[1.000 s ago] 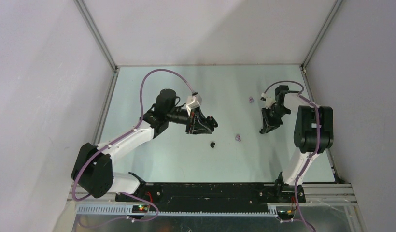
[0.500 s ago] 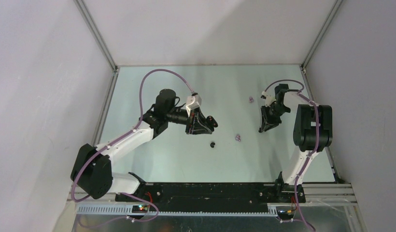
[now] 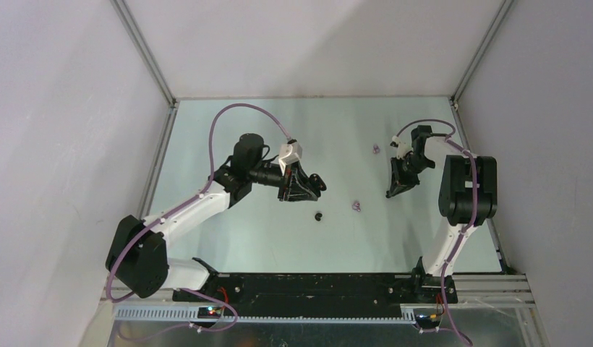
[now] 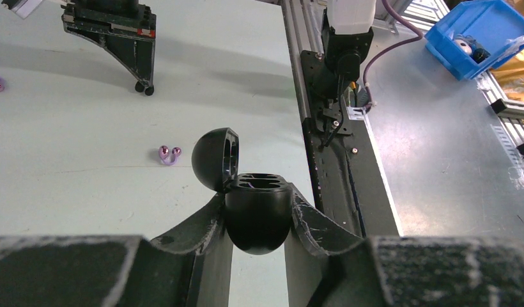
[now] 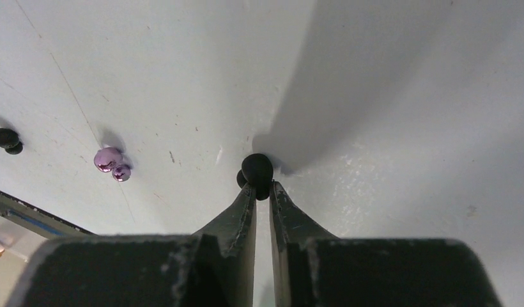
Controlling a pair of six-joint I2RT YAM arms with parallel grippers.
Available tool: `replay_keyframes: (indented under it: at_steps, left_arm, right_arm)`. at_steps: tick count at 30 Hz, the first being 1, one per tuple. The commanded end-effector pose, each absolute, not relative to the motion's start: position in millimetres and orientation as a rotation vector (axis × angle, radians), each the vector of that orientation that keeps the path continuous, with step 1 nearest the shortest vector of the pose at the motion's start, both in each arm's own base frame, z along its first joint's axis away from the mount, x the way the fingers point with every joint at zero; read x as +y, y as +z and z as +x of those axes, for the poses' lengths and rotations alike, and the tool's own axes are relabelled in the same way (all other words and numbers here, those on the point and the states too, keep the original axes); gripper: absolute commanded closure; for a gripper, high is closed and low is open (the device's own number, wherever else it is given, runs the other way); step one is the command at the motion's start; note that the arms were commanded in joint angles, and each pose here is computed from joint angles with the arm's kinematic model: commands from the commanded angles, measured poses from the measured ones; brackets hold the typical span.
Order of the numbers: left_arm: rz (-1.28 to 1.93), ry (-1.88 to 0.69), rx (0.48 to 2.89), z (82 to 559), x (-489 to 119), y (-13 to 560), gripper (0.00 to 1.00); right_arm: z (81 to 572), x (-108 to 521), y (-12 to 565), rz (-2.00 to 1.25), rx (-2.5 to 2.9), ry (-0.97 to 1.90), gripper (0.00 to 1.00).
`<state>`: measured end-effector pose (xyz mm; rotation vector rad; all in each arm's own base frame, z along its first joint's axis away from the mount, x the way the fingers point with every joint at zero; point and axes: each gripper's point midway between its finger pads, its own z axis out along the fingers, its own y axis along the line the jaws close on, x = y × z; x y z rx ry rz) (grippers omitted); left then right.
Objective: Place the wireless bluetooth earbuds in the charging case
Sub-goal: Pick up the earbud from the center of the board.
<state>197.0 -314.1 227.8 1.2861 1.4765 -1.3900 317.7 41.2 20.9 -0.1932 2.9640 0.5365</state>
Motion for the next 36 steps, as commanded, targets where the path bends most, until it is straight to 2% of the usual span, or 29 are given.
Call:
replay_keyframes:
  at_steps: [1, 6, 14, 19, 24, 28, 36]
  left_arm:
    - [1.313, -1.358, 1.408, 194, -315, 239, 1.0]
    - [1.321, -1.36, 1.405, 192, -314, 239, 1.0]
    - [1.351, -1.371, 1.407, 188, -318, 234, 1.0]
    - [1.381, -1.419, 1.398, 181, -320, 233, 1.0]
    - [1.406, -1.436, 1.386, 177, -319, 235, 1.0]
    - [1.426, -1.45, 1.372, 171, -317, 237, 1.0]
    - [1.435, -1.455, 1.365, 169, -318, 239, 1.0]
  right_arm:
    - [338, 53, 29, -0.225, 2.875, 0.586, 0.91]
    - [343, 54, 63, -0.298, 2.772, 0.541, 0.97]
    - [328, 86, 168, -0.668, 2.42, 0.415, 0.98]
    - [288, 134, 246, -0.928, 2.076, 0.407, 0.98]
    - [241, 169, 315, -1.033, 1.748, 0.503, 0.98]
    - [219, 192, 329, -1.078, 1.64, 0.599, 0.98]
    - [195, 242, 304, -1.228, 1.617, 0.716, 0.98]
